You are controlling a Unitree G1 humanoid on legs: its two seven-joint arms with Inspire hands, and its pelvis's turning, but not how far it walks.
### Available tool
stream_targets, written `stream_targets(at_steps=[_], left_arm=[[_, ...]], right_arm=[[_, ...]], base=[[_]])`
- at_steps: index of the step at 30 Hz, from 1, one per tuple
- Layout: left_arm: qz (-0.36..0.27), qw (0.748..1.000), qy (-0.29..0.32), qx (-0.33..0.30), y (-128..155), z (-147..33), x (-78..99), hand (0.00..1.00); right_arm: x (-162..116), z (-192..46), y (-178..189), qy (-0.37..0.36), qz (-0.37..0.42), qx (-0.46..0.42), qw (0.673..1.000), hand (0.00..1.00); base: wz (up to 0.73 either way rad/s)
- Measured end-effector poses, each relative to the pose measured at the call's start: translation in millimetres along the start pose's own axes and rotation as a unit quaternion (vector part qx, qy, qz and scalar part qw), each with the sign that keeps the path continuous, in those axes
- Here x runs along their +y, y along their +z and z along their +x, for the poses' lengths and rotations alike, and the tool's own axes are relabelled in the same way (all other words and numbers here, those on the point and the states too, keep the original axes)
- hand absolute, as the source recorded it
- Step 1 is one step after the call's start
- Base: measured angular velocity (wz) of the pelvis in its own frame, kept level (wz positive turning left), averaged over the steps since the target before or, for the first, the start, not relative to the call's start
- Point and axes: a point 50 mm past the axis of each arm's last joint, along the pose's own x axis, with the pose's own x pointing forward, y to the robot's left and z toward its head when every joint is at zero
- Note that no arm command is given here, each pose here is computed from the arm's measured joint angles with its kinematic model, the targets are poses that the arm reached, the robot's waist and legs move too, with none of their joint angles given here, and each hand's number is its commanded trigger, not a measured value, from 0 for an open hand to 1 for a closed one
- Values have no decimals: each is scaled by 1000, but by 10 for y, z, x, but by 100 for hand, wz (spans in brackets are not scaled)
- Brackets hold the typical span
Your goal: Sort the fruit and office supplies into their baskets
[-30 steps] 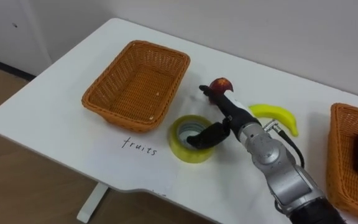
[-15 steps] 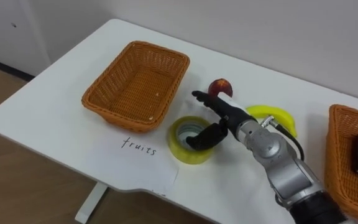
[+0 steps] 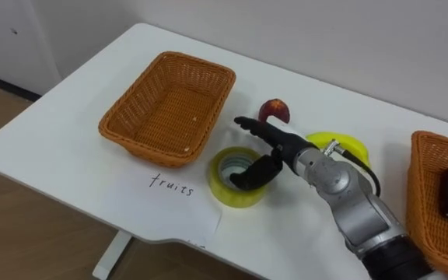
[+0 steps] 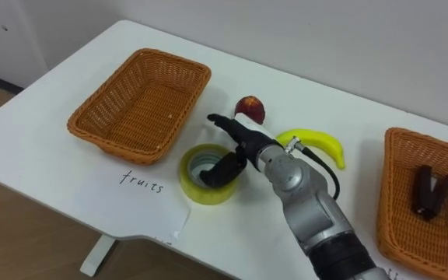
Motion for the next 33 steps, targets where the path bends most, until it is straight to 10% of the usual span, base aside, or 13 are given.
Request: stream_targets(at_steps=[3,5,6,33], left_arm=[[-1,1000,3,1,11,1,30,0],[0,1000,8,7,4,1,57,0],[0,1000,9,8,0,1,60,0],[1,1000,25,2,100,0,136,0]], right_arm=[[2,12,16,11,-3,6,1000,1],[5,30,13,23,-5,14,1000,91],[7,37,4,26,-5,17,1000,100],[-49,72,-51,30,-92,66,993,100]], base=[[-2],[0],[0],[0]])
